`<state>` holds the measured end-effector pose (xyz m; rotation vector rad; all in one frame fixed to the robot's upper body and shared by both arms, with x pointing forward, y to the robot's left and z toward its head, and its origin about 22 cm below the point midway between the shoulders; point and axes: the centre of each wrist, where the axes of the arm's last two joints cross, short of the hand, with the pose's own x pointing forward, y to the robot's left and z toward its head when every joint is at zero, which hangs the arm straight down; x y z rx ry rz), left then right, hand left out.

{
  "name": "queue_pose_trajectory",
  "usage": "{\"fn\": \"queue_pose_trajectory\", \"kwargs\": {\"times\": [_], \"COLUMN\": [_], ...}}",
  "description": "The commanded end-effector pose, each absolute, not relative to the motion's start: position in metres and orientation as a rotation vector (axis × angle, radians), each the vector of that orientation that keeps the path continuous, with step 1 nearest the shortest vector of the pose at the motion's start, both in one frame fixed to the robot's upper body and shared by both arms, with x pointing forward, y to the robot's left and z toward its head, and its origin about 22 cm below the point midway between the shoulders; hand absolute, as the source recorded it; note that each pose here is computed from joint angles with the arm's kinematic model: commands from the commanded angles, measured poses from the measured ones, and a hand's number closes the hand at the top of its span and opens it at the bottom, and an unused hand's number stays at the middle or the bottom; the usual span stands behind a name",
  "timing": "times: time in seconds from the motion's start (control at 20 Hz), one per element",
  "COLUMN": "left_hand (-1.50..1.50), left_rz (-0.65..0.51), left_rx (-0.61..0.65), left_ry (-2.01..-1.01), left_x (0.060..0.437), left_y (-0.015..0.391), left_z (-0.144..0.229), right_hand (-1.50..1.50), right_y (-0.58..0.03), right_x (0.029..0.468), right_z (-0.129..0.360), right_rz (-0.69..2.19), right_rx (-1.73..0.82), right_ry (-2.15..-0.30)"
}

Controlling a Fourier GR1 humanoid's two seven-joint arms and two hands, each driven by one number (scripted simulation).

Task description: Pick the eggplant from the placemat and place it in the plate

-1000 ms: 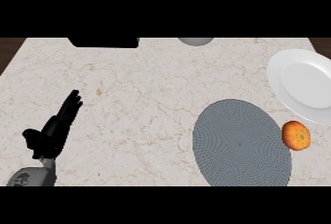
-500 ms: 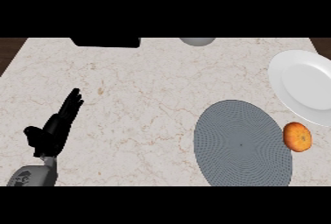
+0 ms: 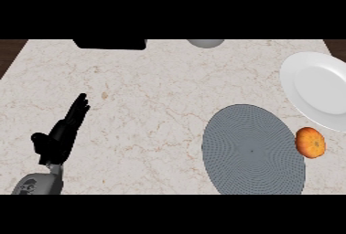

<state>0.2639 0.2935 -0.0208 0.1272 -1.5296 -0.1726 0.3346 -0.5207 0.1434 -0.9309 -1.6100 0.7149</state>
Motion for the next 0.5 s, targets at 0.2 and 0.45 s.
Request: {"fn": "queue_pose_trajectory", "kwargs": {"times": [0.2, 0.45], "left_hand": [0.00, 0.00], "left_rz": [-0.157, -0.177], "left_rx": [0.115, 0.123], "left_ry": [-1.524, -1.544], "left_x": [0.255, 0.261], "left_y": [0.295, 0.290], "left_z": [-0.018, -0.022], "right_hand": [1.50, -1.50], "right_y": [-0.467, -0.480], "right_x": [0.372, 0.365], "right_z": [0.103, 0.103], "right_rz": [0.442, 0.438], "right_rx": [-0.826, -0.876], "right_ry": [-1.605, -1.486]}}
